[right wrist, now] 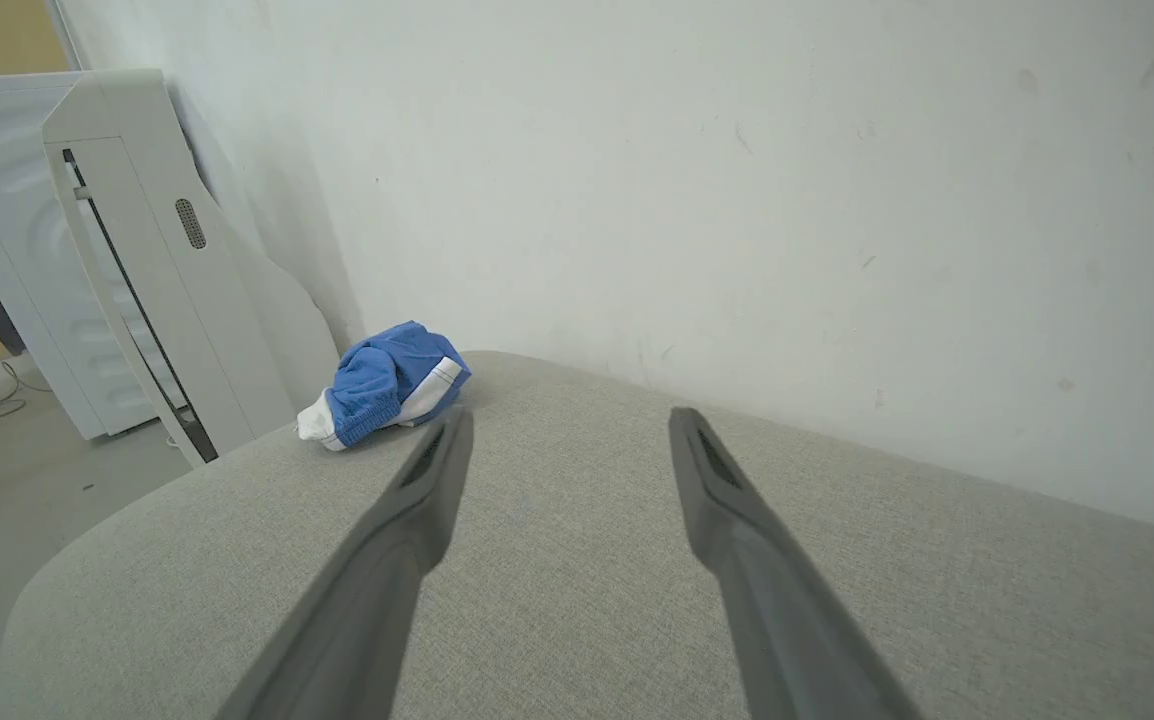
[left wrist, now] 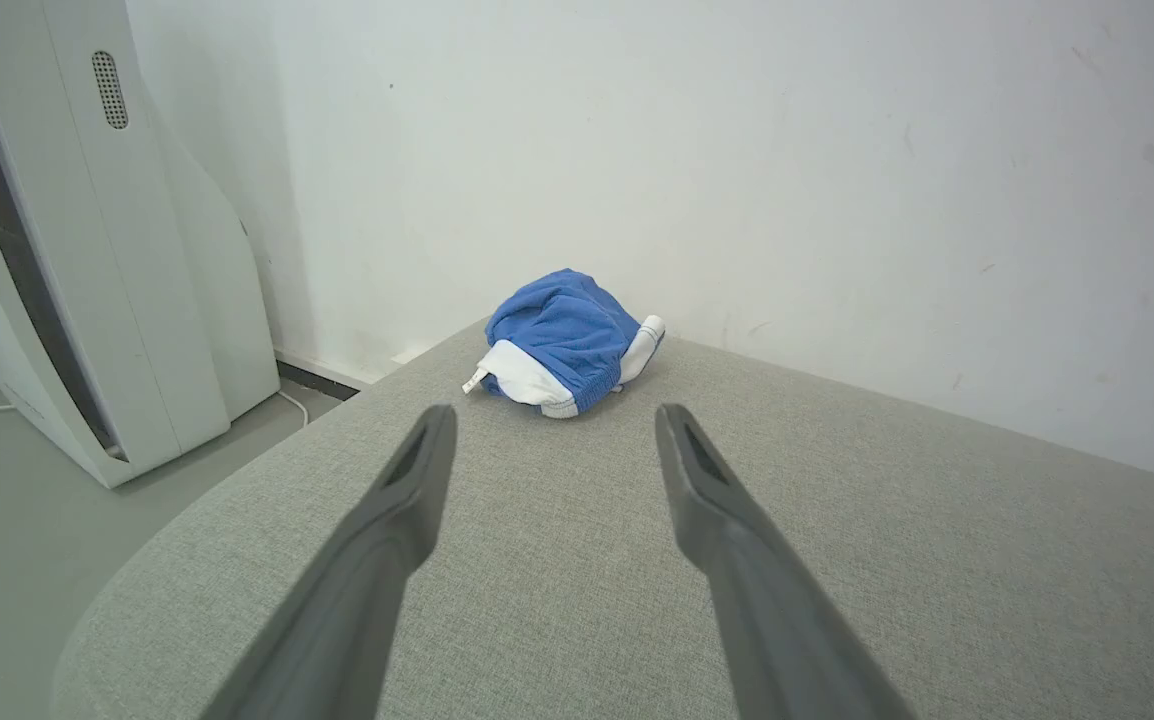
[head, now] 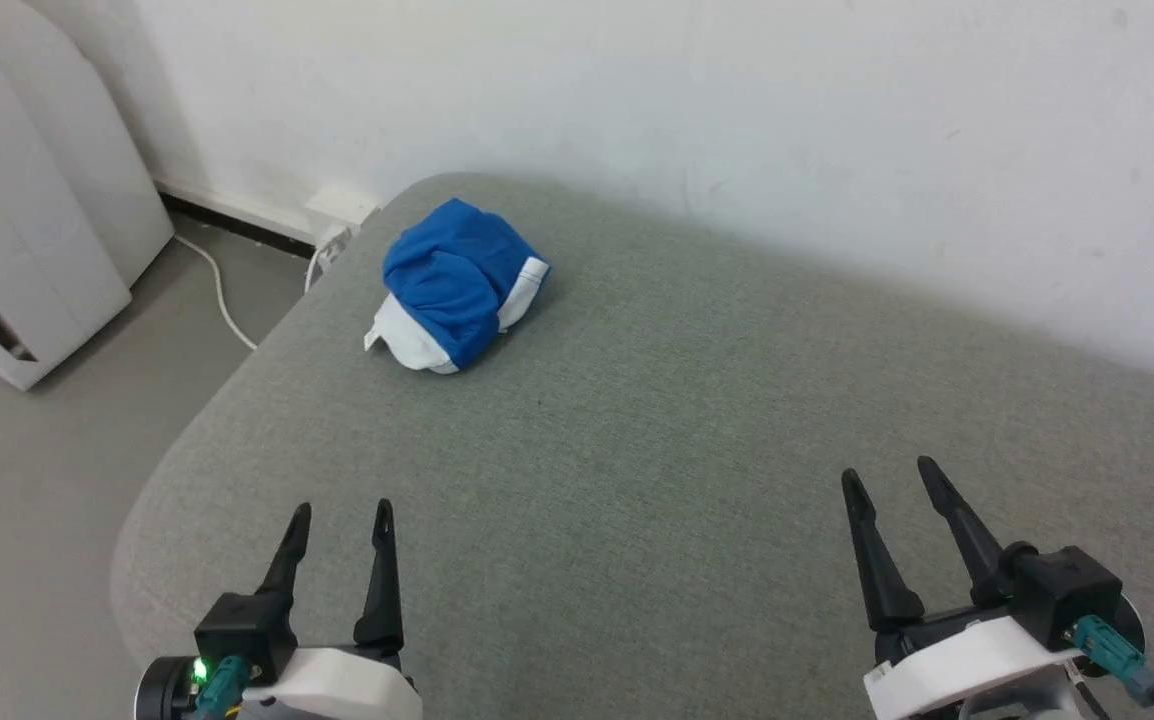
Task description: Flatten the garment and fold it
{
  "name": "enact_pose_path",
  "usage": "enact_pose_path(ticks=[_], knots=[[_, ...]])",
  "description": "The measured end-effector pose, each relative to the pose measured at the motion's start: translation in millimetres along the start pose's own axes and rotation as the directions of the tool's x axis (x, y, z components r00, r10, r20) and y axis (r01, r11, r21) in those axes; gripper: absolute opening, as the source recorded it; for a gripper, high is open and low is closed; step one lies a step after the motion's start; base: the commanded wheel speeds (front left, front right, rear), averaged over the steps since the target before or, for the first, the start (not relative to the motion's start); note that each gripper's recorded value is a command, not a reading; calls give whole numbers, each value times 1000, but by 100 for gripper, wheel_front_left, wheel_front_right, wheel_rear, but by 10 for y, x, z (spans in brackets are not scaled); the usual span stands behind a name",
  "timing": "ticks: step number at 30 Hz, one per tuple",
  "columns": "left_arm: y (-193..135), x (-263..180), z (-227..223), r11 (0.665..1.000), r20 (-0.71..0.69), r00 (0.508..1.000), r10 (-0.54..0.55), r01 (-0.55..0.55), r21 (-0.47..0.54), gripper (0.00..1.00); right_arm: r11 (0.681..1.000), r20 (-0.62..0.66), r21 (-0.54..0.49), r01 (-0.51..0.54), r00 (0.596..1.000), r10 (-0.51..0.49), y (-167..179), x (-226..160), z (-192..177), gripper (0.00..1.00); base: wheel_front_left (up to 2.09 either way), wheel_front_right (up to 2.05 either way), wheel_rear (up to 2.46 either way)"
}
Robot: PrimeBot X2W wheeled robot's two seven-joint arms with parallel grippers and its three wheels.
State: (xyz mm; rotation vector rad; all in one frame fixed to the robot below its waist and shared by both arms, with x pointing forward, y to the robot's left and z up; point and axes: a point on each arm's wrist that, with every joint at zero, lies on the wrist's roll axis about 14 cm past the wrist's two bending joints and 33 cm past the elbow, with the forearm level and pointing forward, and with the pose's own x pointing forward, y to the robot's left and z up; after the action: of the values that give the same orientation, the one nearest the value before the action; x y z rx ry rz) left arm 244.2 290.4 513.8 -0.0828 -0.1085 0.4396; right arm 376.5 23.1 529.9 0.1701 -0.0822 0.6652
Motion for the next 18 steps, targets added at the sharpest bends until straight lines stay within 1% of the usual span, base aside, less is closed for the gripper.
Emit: enact_pose_path(ticks=[5,10,12,15,18], knots=[[75,-38,-6,999,3,1000,28,-28,-22,100,1000,-7,10,-16,1000,16,45,32,-47,100,0,0,0],[96,-13,-23,999,-1,1000,32,-32,-15,100,1000,-20,21,-18,1000,18,37,41,-132,100,0,0,0],[91,40,-28,999,-3,1000,31,-31,-13,100,1000,-27,25,-15,1000,16,20,47,-173,100,0,0,0],[49,116,-175,1000,-51,999,12,-13,-8,100,999,-40,31,-7,999,8,-25,56,-250,100,0,0,0],[24,270,-216,1000,-64,998,1,0,5,100,1000,-55,30,-8,998,10,-48,77,-334,100,0,0,0]])
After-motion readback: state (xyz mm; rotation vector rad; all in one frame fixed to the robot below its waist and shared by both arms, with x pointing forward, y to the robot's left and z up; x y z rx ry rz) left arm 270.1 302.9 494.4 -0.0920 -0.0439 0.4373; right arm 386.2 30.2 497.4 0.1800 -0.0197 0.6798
